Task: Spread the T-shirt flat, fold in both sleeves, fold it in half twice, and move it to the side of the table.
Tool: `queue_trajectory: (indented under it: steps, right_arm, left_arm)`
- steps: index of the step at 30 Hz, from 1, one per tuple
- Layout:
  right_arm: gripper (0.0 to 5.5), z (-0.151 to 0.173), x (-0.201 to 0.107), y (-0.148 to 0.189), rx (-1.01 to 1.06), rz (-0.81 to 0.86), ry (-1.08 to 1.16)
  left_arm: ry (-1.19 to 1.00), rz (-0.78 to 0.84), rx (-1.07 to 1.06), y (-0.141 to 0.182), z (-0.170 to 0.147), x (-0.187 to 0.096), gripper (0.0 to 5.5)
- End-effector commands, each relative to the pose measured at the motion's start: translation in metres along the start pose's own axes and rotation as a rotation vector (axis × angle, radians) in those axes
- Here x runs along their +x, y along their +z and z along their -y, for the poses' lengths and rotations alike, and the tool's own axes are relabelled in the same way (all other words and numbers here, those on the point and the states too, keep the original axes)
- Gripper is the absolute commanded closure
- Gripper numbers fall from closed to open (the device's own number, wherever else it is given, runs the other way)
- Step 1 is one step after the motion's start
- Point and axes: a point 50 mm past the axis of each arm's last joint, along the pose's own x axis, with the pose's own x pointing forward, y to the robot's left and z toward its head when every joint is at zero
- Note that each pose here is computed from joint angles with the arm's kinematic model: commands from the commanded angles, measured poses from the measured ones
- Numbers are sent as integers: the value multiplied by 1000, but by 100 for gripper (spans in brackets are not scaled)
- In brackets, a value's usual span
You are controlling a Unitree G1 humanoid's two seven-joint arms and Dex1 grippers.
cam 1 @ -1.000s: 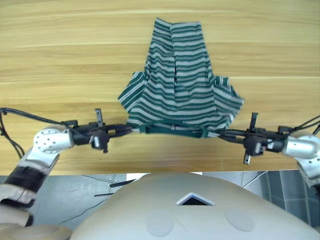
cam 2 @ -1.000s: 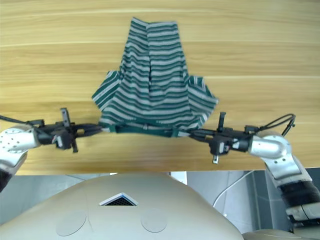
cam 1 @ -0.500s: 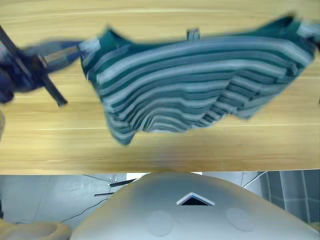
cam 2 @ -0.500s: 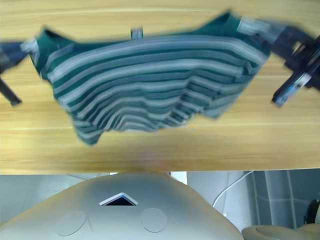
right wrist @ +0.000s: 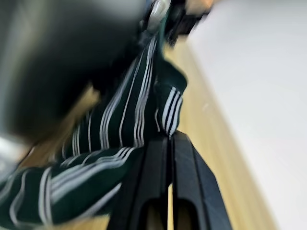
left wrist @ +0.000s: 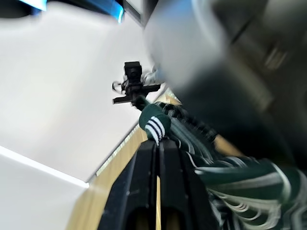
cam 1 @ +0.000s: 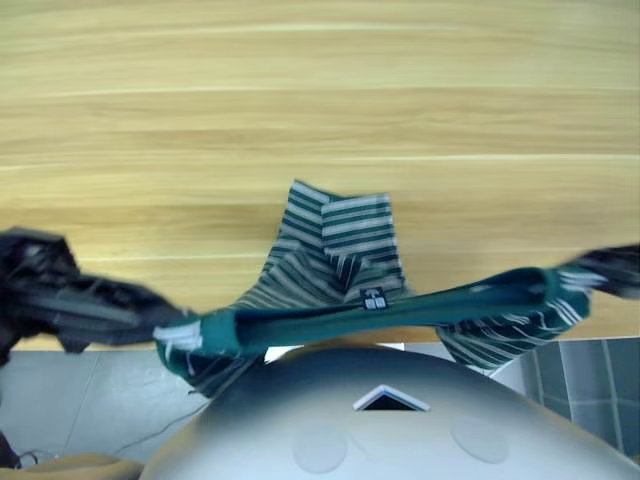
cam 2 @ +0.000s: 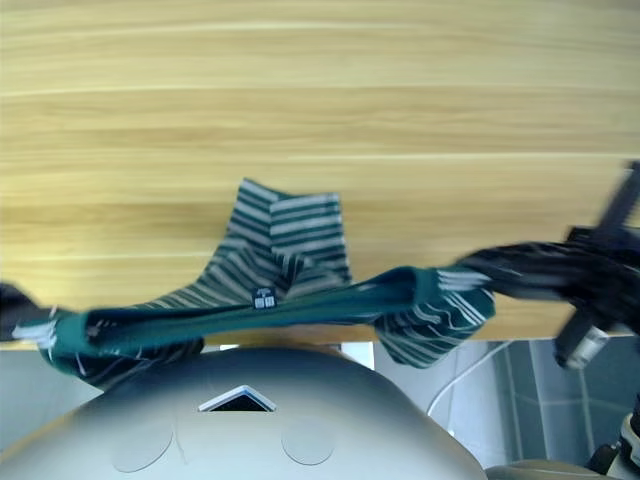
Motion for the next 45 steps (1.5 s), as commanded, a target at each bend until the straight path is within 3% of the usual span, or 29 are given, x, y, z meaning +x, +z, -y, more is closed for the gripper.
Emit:
queue_trajectory:
  steps: [1, 2, 3, 4, 5, 6, 7, 9, 11, 12, 14, 17, 20, 24, 27, 33, 38, 44, 45]
  right_arm:
    - [550, 109, 33, -82, 10, -330, -149]
    - [550, 184, 41, -90, -60, -489, -481]
    - [550, 244, 41, -72, -168, -600, -802]
    - [550, 291, 19, -27, -229, -558, -1200]
    - [550, 310, 0, 6, -260, -508, -1446]
    - [550, 320, -24, 52, -348, -394, -1647]
    - [550, 322, -41, 86, -446, -310, -1766]
    - [550, 313, -60, 129, -677, -247, -1824]
    - [550, 298, -63, 122, -885, -349, -1718]
    - [550, 287, -64, 104, -958, -440, -1628]
    - [550, 257, -70, 51, -1001, -613, -1447]
    - [550, 211, -63, -23, -880, -715, -1232]
    - [550, 157, -38, -92, -696, -796, -922]
    - [550, 75, -14, -151, -431, -878, -543]
    - [550, 24, 3, -150, -260, -798, -300]
    - [550, -48, 20, -129, -30, -677, 36]
    - [550, -77, 26, -128, 46, -659, 149]
    - [550, -104, 25, -107, 124, -569, 284]
    - [550, -106, 23, -101, 138, -546, 299]
  left_arm:
    - [-11, -312, -109, -82, -76, -16, 548]
    - [207, -445, -70, -99, -132, -23, 548]
    - [468, -530, -16, -98, -186, -27, 548]
    - [887, -542, 85, -71, -243, -36, 548]
    - [1207, -508, 155, -41, -274, -47, 548]
    - [1554, -326, 265, 14, -292, -71, 548]
    - [1767, -148, 343, 56, -294, -90, 548]
    - [1850, 25, 571, 108, -282, -105, 548]
    - [1750, 10, 776, 115, -266, -106, 548]
    - [1682, -86, 871, 106, -259, -105, 548]
    - [1429, -314, 903, 51, -243, -95, 548]
    - [952, -562, 671, -58, -180, -78, 548]
    - [597, -631, 387, -139, -82, -52, 548]
    - [340, -628, -77, -193, 43, -22, 548]
    - [293, -601, -215, -195, 84, -13, 548]
    - [226, -560, -240, -175, 96, -8, 548]
    - [166, -577, -245, -169, 100, -7, 548]
    - [-64, -526, -298, -139, 122, 8, 548]
    - [-100, -511, -308, -131, 125, 10, 524]
